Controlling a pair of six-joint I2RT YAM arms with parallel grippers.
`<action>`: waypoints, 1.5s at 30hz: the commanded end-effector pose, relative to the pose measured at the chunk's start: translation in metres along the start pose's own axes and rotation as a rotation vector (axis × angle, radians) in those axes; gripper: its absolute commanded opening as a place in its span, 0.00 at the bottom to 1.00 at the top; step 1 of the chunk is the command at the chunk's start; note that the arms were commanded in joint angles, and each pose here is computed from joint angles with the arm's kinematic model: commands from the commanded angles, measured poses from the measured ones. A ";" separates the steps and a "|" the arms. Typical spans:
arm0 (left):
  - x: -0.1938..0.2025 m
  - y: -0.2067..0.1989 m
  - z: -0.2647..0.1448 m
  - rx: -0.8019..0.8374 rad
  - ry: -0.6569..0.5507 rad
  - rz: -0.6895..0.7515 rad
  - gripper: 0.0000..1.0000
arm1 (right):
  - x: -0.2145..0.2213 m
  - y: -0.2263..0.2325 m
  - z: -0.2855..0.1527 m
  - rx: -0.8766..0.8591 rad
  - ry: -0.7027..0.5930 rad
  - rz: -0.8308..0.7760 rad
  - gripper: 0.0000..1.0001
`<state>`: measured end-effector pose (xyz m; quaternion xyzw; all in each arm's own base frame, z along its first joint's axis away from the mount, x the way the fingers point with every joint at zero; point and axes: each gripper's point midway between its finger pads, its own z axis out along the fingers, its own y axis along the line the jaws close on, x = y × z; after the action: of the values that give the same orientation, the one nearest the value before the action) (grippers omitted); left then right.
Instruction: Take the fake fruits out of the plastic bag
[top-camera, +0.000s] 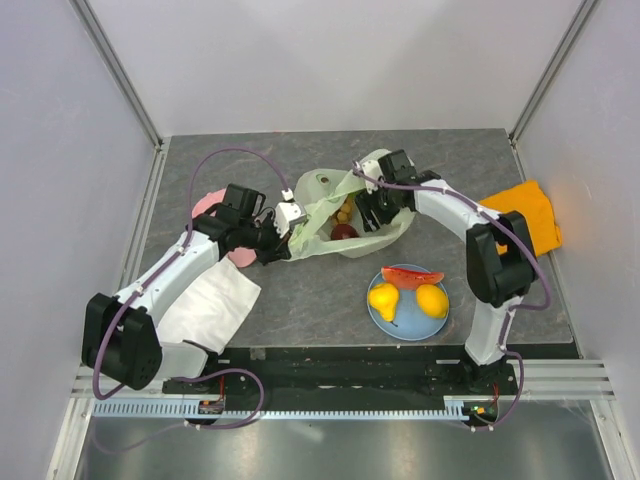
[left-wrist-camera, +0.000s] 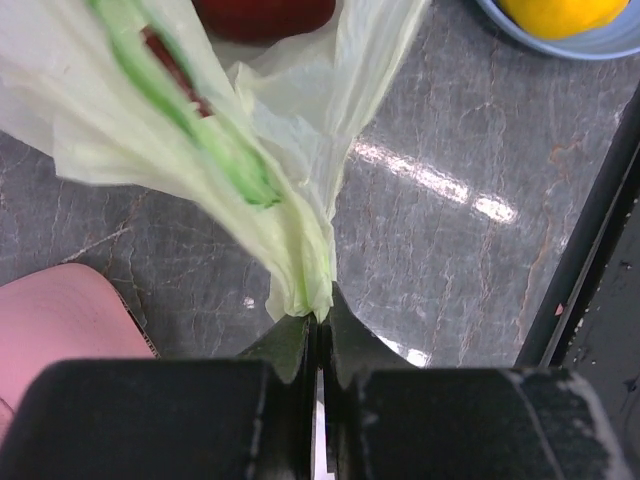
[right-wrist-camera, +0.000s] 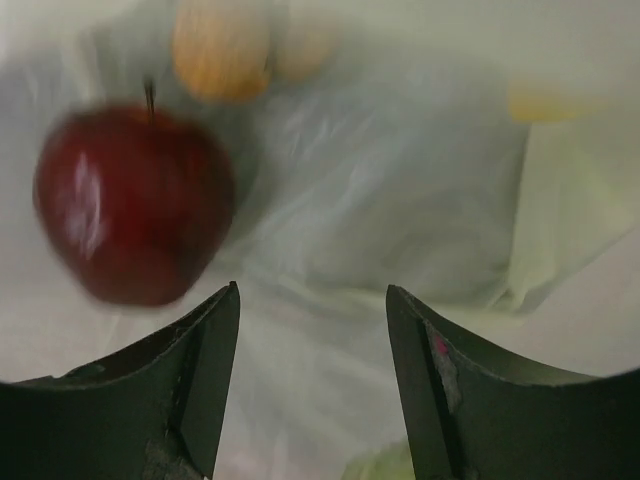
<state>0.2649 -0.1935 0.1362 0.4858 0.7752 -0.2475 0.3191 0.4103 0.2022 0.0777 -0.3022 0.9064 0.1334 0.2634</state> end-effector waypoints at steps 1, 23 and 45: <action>0.009 0.002 0.000 0.002 0.041 0.093 0.01 | 0.004 0.022 -0.040 0.000 -0.059 0.014 0.69; -0.023 -0.004 0.007 0.039 0.000 0.134 0.02 | -0.069 -0.105 0.032 0.351 -0.119 0.067 0.76; -0.054 0.017 0.021 -0.011 -0.060 0.092 0.02 | -0.078 -0.039 -0.077 0.086 -0.303 -0.031 0.18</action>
<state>0.2840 -0.2200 0.1391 0.5270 0.7512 -0.2389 0.3175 0.4906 0.1684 0.1413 -0.2543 0.8805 0.0906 0.3895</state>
